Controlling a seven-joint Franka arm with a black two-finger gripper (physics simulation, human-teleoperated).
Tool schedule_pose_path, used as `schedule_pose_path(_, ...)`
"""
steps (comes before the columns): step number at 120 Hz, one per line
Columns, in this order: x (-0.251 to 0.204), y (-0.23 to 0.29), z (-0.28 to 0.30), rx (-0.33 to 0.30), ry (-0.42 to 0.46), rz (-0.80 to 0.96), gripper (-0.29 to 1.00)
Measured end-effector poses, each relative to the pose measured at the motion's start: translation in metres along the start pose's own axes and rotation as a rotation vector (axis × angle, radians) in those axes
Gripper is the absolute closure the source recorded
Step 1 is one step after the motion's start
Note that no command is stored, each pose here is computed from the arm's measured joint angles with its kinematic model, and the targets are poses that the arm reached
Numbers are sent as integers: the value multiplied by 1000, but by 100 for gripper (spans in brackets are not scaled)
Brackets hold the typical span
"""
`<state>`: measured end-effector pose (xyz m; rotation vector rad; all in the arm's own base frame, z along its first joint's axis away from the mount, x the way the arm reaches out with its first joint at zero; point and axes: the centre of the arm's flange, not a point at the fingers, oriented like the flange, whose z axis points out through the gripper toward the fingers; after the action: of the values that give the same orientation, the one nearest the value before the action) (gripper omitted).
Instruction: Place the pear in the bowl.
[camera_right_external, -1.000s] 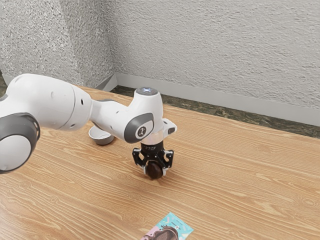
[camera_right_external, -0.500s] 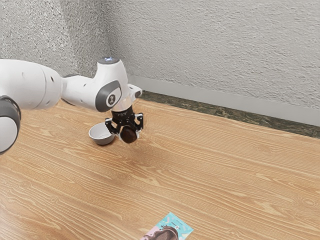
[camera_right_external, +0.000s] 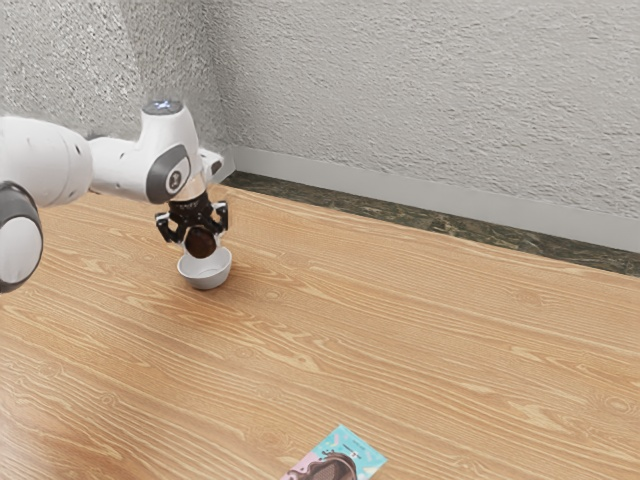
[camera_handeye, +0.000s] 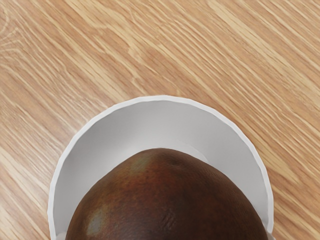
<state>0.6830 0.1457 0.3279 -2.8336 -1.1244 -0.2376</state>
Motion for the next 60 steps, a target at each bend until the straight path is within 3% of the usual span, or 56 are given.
schedule_pose_path(19,-2,1,19,10,-18,0,31)
schedule_pose_path(45,-2,3,22,-1,-12,3,14)
schedule_pose_path(60,-4,7,-36,-49,29,12,9)
